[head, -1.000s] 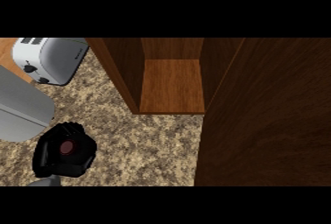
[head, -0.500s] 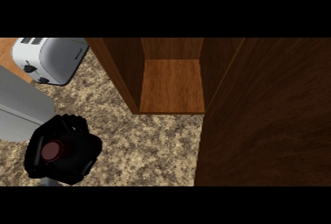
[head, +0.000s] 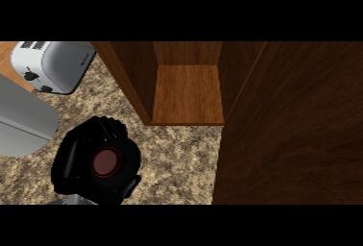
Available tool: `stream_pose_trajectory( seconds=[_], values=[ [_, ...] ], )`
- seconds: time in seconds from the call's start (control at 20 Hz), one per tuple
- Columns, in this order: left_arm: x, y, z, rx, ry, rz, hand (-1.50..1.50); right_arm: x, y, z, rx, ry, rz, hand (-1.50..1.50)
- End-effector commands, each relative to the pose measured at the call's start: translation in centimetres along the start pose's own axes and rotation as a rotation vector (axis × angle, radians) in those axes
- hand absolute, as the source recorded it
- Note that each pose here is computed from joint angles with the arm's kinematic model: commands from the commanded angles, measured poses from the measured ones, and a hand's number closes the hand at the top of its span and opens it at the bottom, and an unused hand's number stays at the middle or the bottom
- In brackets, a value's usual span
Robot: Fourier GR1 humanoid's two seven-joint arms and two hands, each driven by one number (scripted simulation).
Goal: Pick up the wine, place it into the cabinet and close the cabinet
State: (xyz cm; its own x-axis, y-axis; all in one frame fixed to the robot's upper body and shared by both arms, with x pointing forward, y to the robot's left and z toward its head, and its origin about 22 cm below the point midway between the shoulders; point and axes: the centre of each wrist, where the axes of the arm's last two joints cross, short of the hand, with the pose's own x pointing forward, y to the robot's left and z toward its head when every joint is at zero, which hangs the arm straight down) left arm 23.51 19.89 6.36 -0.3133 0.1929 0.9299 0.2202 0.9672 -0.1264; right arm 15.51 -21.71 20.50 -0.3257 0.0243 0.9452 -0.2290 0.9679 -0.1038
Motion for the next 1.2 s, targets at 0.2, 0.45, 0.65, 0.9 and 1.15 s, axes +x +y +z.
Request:
stream_pose_trajectory(
  seconds=[0.2, 0.45, 0.65, 0.9, 1.15],
  values=[
    [3.0, -5.6, -3.7, -0.020, -0.009, 0.058, 1.50, 0.3, -0.5, 1.0, 0.024, -0.042, -0.047, -1.50],
    [3.2, -10.2, -3.7, -0.010, -0.001, 0.078, 1.50, -0.3, 0.1, 2.2, 0.026, -0.048, -0.057, -1.50],
    [3.0, -11.1, -5.9, 0.003, -0.023, 0.026, 1.50, 1.9, 0.4, 2.2, 0.026, -0.045, -0.066, -1.50],
    [3.3, -12.3, -8.2, 0.032, -0.019, 0.011, 1.50, 1.6, 0.9, 1.6, 0.059, -0.045, -0.041, -1.50],
    [2.7, -14.5, -9.2, 0.059, -0.023, -0.024, 1.50, 1.4, -0.2, 1.8, 0.048, -0.048, -0.066, -1.50]
  ],
)
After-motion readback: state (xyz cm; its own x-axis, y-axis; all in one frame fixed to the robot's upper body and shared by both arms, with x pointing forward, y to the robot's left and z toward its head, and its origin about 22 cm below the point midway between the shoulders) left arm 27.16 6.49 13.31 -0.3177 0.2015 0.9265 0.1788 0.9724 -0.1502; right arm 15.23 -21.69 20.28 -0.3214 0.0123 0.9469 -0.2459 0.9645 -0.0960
